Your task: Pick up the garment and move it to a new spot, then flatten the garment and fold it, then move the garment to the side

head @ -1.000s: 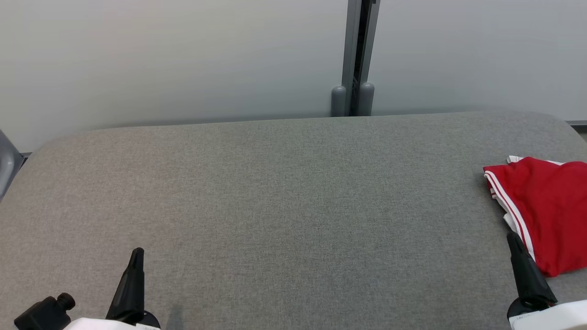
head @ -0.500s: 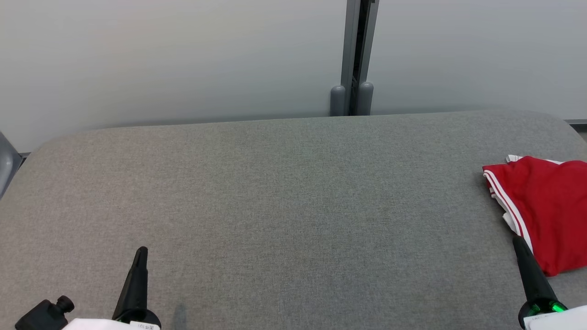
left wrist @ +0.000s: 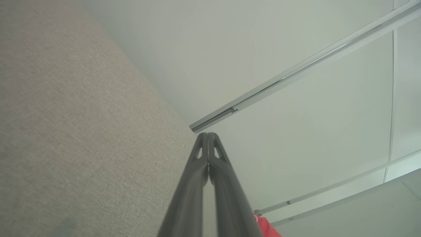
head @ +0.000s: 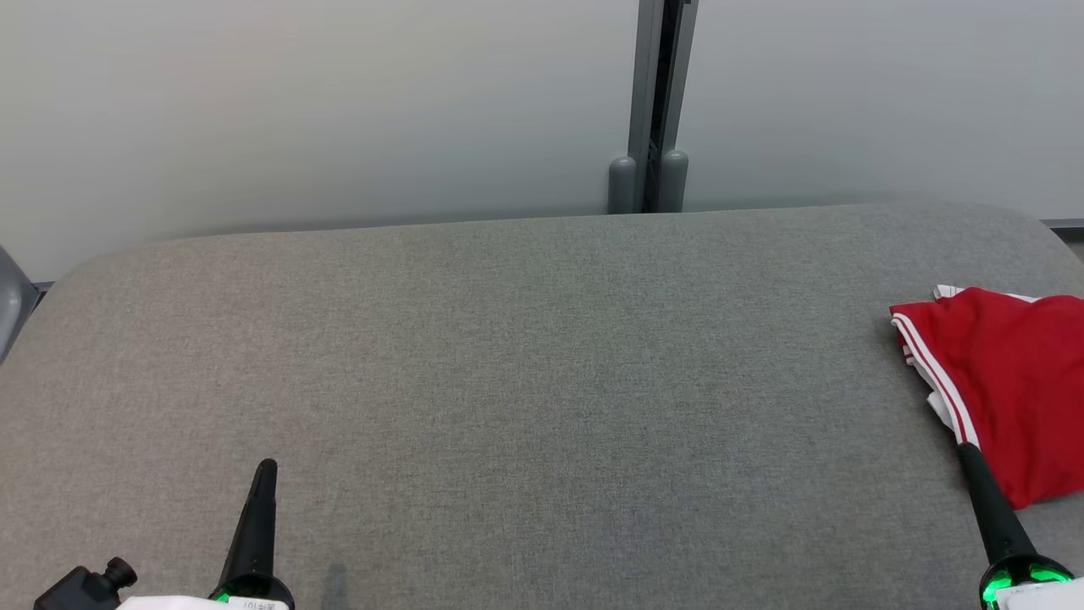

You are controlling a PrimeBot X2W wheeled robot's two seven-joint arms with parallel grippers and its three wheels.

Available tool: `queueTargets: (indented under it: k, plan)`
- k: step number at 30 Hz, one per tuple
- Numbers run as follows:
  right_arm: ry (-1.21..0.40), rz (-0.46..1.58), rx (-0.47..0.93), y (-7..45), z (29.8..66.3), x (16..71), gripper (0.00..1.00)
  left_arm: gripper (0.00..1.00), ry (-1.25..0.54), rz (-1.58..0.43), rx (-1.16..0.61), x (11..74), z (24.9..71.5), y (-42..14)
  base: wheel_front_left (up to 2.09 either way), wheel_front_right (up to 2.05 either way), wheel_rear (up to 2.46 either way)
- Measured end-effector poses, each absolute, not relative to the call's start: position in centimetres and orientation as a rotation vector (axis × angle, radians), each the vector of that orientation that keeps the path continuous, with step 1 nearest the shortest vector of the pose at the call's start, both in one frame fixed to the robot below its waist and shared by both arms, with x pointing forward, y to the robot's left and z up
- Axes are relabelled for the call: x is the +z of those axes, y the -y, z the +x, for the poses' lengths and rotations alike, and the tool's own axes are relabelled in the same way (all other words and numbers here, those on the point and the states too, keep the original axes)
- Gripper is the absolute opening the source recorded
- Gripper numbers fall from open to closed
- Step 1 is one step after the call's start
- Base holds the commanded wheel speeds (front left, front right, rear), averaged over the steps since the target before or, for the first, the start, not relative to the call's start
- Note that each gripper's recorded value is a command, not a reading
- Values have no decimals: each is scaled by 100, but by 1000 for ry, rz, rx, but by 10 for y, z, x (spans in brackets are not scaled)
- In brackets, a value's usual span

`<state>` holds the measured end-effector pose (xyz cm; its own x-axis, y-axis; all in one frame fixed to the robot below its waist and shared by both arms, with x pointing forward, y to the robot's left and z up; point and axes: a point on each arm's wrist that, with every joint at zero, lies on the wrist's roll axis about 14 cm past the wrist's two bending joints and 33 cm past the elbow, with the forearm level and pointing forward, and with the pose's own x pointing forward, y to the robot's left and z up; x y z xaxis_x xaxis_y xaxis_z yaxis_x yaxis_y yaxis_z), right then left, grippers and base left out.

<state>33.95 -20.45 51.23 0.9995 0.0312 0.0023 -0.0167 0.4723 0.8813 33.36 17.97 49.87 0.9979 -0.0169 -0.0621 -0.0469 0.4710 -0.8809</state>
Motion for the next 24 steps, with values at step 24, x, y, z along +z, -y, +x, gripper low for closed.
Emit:
queueTargets:
  k: [24]
  plan:
    - [-10, 1303, 9, 214, 334, 509, 0, 0, -54, -1303, 12, 500, 332, -175, 0, 0, 0]
